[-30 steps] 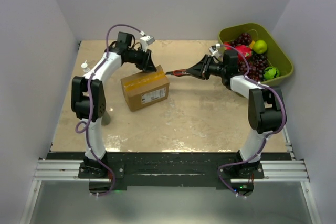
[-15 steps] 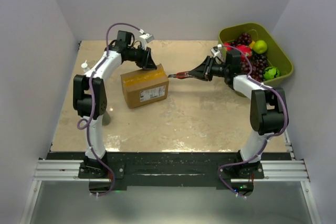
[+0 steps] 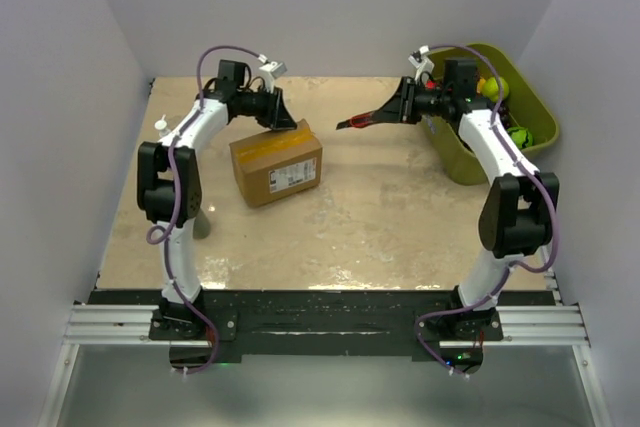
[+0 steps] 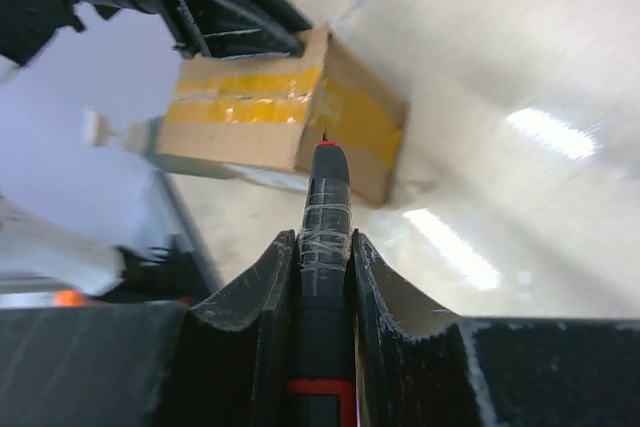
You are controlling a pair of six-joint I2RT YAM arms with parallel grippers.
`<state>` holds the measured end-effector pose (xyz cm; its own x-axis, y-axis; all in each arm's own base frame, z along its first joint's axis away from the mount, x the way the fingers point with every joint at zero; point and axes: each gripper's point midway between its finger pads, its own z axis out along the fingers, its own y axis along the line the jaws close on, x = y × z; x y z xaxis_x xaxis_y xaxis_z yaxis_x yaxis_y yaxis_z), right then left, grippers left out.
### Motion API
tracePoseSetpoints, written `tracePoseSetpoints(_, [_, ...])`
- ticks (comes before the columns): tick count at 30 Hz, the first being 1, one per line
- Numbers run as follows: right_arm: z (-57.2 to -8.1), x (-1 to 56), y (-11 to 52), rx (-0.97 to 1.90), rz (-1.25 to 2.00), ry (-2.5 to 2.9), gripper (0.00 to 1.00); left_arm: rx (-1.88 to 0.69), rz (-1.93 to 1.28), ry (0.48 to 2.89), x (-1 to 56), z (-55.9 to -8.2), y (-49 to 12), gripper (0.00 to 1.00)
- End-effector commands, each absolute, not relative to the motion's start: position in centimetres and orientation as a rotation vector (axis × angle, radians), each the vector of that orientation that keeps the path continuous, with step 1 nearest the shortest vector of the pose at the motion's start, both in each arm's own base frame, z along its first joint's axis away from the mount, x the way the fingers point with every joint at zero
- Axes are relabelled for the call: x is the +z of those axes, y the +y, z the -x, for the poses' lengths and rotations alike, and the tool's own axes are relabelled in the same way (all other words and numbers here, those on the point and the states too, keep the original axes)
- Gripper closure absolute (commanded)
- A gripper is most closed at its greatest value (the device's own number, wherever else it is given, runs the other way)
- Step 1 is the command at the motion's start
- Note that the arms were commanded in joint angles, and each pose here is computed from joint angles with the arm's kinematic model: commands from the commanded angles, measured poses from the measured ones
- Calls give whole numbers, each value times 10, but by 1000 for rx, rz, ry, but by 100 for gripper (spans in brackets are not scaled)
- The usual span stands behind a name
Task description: Unpack the express box
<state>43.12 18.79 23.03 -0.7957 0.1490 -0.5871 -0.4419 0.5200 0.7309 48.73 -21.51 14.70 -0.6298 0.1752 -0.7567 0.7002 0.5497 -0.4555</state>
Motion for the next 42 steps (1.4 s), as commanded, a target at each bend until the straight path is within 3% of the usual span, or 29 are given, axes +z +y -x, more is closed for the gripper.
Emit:
tracePoseSetpoints(1, [-405,241,177,908,693,2096,100,-954,-552,2173,148,-491,-207,100])
tracePoseSetpoints(6, [-365,217,199,792,1012,2109,100,-1081,-430,2090,186,-503,-235,100])
tracePoseSetpoints(9, [-340,202,210,787,1141,2142,100,-1137,-421,1994,223,-513,-245,70])
tracePoseSetpoints(10, [-333,199,216,794,1179,2151,100,-1137,-419,1981,230,-516,-244,51])
tracePoseSetpoints(11, [-333,199,219,791,1185,2146,100,-1139,-424,1963,238,-517,-243,44])
tracePoseSetpoints(13, [-334,199,232,771,1221,2129,100,-1175,-428,1949,242,-516,-236,38])
tracePoseSetpoints(16, [-350,205,244,686,1225,2100,100,-1136,-364,1976,239,-516,-205,36])
tracePoseSetpoints(21, [-392,187,261,594,1188,2141,100,-700,-141,2112,217,-523,-104,41])
tracePoseSetpoints(26, [-435,197,276,536,1140,2087,100,-424,-163,2274,177,-508,-65,56])
tracePoseSetpoints(29, [-465,202,285,501,1107,2053,100,-452,-216,2380,143,-485,-67,65])
tracePoseSetpoints(30, [-479,207,289,479,1089,2031,100,-546,-253,2374,143,-477,-80,73])
tracePoseSetpoints(36, [-504,233,307,505,1012,1946,100,-878,-478,2348,132,-428,-131,92])
tracePoseSetpoints(42, [-510,235,322,499,1021,1906,100,-1019,-698,2336,132,-390,-180,94])
